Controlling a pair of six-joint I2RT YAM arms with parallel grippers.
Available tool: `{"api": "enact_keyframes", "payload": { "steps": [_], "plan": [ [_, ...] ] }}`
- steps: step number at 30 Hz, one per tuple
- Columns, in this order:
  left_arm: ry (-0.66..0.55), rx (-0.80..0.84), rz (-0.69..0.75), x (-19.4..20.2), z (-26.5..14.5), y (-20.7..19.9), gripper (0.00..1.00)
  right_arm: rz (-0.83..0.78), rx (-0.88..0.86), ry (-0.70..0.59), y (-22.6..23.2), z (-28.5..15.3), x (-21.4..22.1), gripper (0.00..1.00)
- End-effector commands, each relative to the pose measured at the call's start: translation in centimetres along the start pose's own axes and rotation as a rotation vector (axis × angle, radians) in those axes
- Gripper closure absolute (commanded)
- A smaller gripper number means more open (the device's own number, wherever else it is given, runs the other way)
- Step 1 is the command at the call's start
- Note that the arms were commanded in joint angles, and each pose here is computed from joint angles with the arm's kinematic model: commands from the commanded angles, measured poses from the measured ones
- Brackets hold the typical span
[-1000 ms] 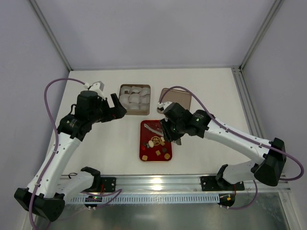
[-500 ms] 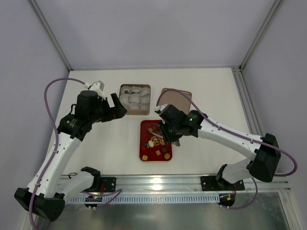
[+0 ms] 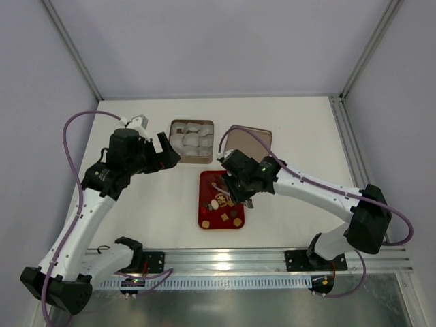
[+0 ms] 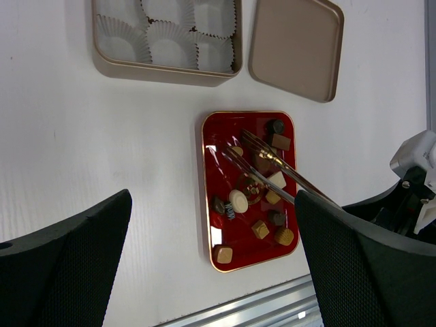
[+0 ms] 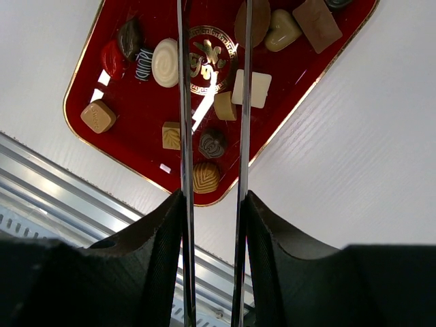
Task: Pack the chocolate
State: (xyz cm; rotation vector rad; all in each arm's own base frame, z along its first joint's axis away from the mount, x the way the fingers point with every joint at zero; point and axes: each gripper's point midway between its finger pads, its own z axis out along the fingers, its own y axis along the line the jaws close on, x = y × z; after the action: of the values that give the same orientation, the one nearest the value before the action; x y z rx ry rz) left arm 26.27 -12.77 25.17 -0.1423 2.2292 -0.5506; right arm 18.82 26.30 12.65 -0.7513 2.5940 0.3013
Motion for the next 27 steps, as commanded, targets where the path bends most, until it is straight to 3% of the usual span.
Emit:
{"api": "enact_keyframes", "payload": {
  "steps": [1, 15, 27],
  "plan": [
    [-0.037, 0.023, 0.002, -0.7, -0.3, -0.5, 0.00, -0.007, -0.005, -0.061, 0.5, -0.5, -2.0, 0.59],
    [-0.041, 0.023, 0.004, -0.7, -0.2, -0.4, 0.00, -0.013, -0.029, -0.042, 1.0, -0.2, -1.7, 0.66],
    [-0.051, 0.023, 0.007, -0.8, -0.6, -0.4, 0.00, 0.009, -0.034, -0.109, 0.6, -2.9, -3.4, 0.68]
  ]
}}
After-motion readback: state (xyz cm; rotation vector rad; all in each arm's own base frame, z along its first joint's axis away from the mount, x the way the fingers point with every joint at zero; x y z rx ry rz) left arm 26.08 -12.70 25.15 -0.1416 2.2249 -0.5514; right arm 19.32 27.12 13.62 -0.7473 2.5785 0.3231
